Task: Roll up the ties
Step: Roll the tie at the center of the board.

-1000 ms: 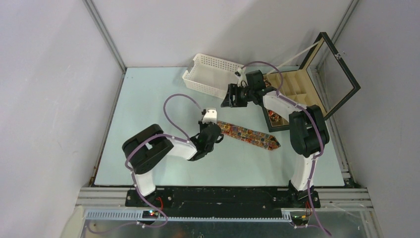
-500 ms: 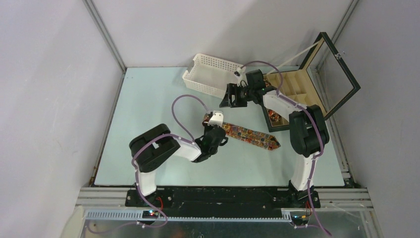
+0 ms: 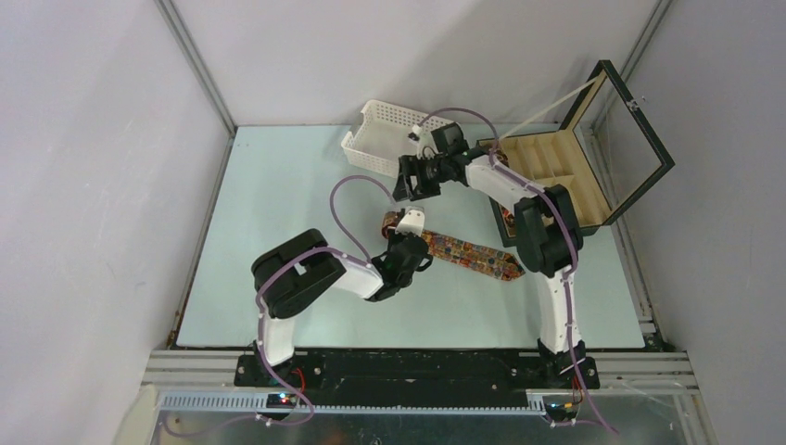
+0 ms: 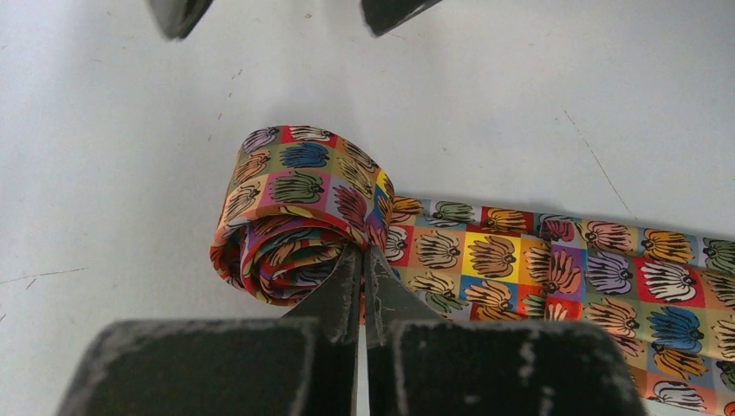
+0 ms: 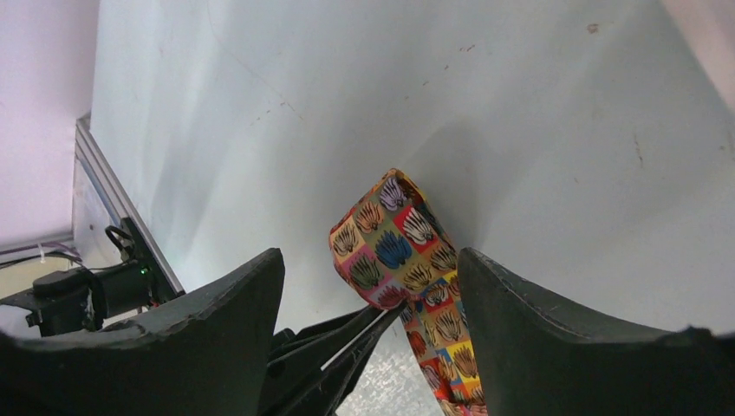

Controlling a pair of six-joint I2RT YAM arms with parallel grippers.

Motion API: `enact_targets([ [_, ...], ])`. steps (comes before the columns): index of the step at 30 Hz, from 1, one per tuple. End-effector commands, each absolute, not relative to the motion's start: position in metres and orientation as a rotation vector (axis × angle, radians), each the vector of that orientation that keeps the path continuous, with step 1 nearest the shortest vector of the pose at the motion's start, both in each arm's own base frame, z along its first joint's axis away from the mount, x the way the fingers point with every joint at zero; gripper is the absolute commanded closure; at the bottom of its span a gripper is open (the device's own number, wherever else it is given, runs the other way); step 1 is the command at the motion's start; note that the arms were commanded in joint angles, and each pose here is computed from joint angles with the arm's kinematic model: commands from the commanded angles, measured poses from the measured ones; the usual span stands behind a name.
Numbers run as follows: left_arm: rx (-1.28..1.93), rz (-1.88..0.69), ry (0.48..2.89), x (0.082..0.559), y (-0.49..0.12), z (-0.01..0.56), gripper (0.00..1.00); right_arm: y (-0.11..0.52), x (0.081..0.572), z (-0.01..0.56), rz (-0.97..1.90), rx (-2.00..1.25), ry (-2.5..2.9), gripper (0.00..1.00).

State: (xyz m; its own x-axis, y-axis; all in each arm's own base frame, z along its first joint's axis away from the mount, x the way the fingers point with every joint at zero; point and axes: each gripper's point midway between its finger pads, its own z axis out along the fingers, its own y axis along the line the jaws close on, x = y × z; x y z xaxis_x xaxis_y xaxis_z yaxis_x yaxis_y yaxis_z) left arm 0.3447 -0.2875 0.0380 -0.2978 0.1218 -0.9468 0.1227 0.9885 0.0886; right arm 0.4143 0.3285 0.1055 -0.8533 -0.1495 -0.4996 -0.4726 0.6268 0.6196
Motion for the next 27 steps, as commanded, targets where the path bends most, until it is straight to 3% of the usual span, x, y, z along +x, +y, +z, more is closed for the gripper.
enact_targets([
  [1,0.216,0.019,1.885,0.345,-0.293,0.036,1.0,0.339,0.413,0.103,1.105,-0.554,2.478,0.24],
  [6,0.214,0.014,1.886,0.345,-0.294,0.036,1.0,0.343,0.415,0.096,1.087,-0.574,2.524,0.24],
  [20,0.226,0.001,1.887,0.344,-0.297,0.035,1.0,0.354,0.404,0.079,1.101,-0.631,2.564,0.38],
  [27,0.225,0.0,1.886,0.345,-0.298,0.036,1.0,0.354,0.403,0.076,1.102,-0.639,2.57,0.6],
])
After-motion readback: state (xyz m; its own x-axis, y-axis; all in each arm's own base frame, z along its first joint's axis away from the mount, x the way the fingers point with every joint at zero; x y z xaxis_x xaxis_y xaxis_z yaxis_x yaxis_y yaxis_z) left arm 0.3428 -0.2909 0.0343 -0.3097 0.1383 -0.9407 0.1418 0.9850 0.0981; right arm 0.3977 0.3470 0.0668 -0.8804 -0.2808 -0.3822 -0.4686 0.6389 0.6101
